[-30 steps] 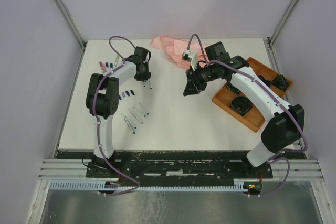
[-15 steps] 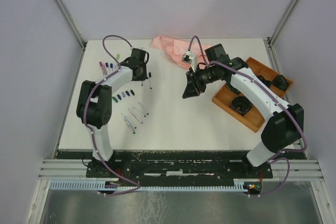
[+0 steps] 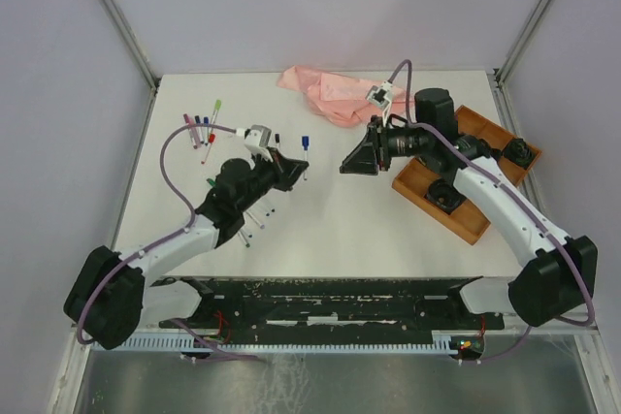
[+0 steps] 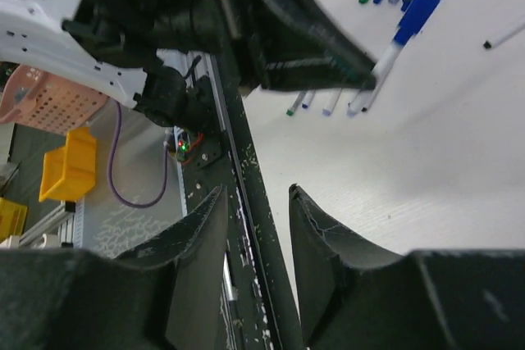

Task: Open the pen caps
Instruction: Pick up the pen from the center of the board.

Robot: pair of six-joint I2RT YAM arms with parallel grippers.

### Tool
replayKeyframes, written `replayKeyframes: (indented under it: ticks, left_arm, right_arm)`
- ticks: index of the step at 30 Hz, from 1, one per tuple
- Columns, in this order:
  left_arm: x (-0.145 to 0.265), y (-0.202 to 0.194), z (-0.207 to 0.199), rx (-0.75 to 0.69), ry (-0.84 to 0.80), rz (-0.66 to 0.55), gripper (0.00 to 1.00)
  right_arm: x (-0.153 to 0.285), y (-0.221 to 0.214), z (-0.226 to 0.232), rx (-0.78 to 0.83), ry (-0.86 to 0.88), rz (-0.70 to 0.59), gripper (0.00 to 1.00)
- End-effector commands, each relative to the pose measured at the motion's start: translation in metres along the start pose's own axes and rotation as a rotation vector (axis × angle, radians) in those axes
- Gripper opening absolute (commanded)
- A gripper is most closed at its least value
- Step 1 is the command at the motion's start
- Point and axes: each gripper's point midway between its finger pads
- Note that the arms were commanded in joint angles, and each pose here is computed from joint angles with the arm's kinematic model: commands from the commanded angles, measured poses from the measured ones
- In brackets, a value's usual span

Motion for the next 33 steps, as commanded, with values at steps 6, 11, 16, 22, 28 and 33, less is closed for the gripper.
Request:
replayKeyframes:
  ticks: [6, 11, 16, 22, 28, 33]
  left_arm:
    - [0.055, 0.056, -0.117, 0.171, -0.418, -0.422, 0.03]
    - [0.066, 0.062, -0.127, 0.212, -0.448, -0.488, 0.03]
    - [0.066, 0.060, -0.142, 0.229, -0.483, -0.487, 0.03]
    - [0.061, 0.057, -0.154, 0.241, -0.512, -0.470, 0.03]
    - [0.061, 0.057, -0.161, 0.249, -0.536, -0.472, 0.03]
    - [0.063, 0.057, -0.162, 0.259, -0.543, -0.473, 0.03]
  right_arm:
    - [0.021, 0.056, 0.025, -0.037, 0.138, -0.286, 0.57]
    - [0.023, 0.064, 0.032, 0.019, 0.202, -0.396, 0.60]
    - [0.027, 0.068, 0.039, 0.075, 0.248, -0.514, 0.60]
    - [0.015, 0.060, 0.046, 0.083, 0.282, -0.480, 0.59]
    - [-0.003, 0.048, 0.042, 0.069, 0.272, -0.412, 0.57]
    - [-0.012, 0.041, 0.038, 0.055, 0.262, -0.384, 0.54]
Point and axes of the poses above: each gripper's point midway between its finger pads, its own x axis back along the fingers, its own z axis along the line the jaws close on, y = z × x, and after that the axes turned 3 degrees about -x, right-handed
